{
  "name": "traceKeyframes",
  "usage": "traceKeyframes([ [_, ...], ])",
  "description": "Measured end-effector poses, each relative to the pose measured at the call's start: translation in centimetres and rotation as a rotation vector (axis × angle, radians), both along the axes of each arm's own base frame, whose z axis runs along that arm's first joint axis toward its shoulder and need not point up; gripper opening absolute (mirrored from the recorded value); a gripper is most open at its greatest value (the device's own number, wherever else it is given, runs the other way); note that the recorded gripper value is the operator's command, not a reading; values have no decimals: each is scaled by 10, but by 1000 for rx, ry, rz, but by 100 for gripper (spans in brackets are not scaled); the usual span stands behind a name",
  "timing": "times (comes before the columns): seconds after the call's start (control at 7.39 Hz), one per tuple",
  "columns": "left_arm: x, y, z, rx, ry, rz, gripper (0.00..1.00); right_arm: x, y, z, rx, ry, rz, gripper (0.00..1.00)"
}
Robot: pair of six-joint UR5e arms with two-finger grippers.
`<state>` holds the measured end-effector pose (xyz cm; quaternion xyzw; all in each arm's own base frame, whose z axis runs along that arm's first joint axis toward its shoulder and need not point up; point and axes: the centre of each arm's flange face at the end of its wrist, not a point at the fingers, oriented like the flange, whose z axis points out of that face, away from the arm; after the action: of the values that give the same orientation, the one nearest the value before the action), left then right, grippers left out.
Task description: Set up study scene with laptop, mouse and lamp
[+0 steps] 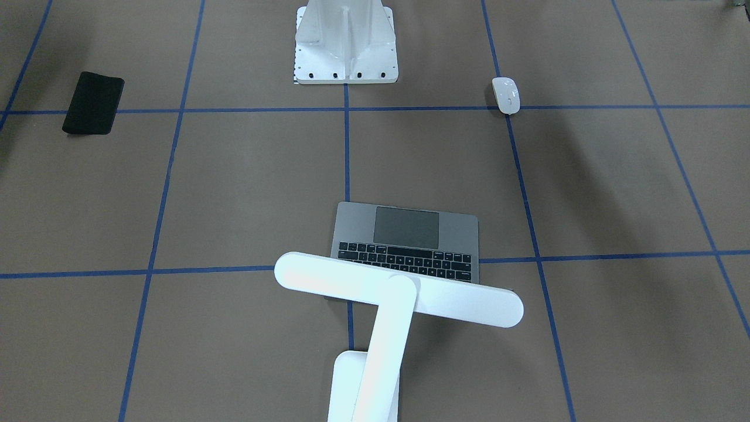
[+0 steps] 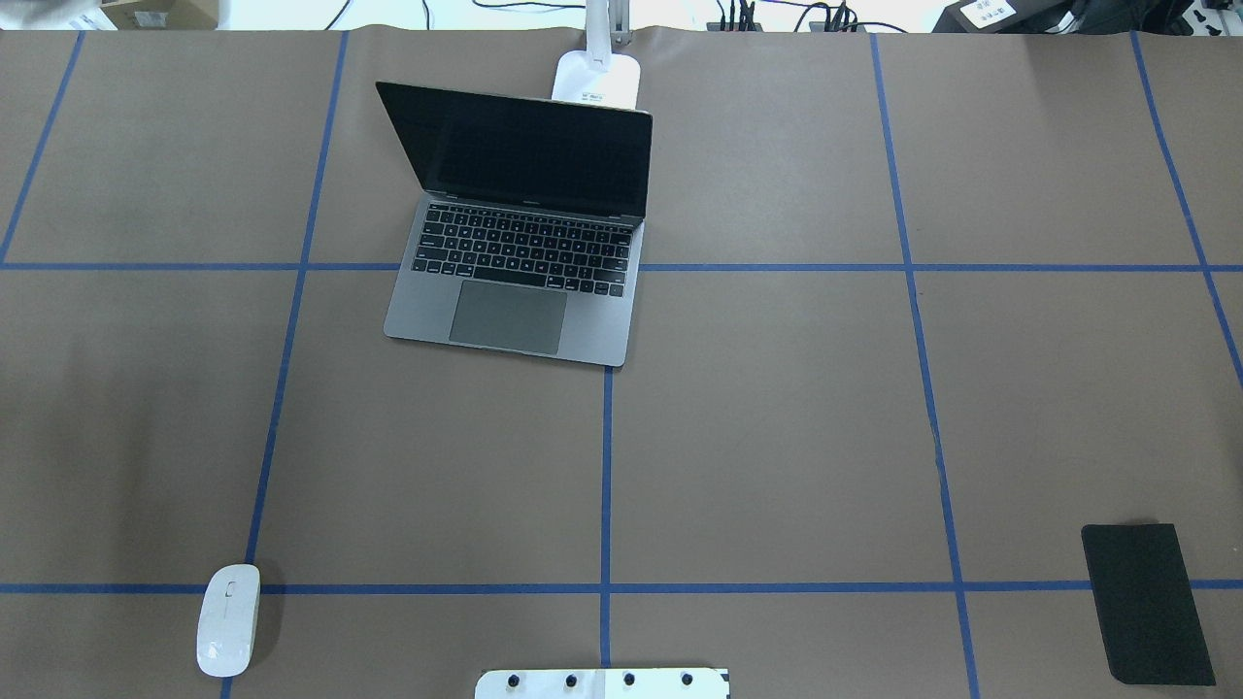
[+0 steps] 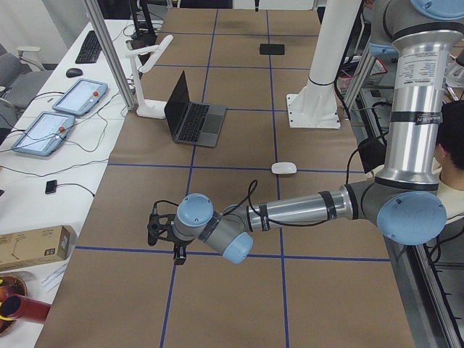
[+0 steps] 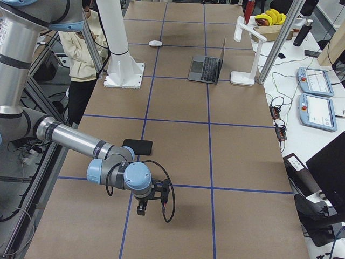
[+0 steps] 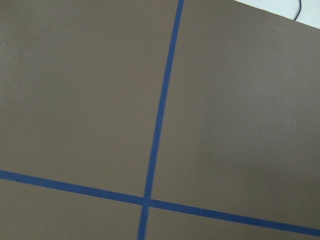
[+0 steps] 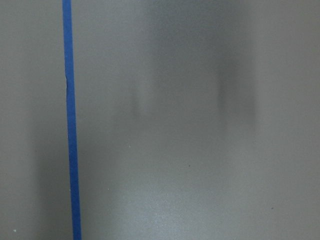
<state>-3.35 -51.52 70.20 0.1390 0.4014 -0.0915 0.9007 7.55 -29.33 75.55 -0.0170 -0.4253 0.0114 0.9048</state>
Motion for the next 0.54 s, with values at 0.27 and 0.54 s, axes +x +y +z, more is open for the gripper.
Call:
traceKeyframes([
  [0.27,-9,7,18,35,-58,95,100,-20,8,-9,8,-213,-17,100],
  [0.54,-10,22,29,45,-50,138,100,-46,15,-9,53,-319,-123,100],
])
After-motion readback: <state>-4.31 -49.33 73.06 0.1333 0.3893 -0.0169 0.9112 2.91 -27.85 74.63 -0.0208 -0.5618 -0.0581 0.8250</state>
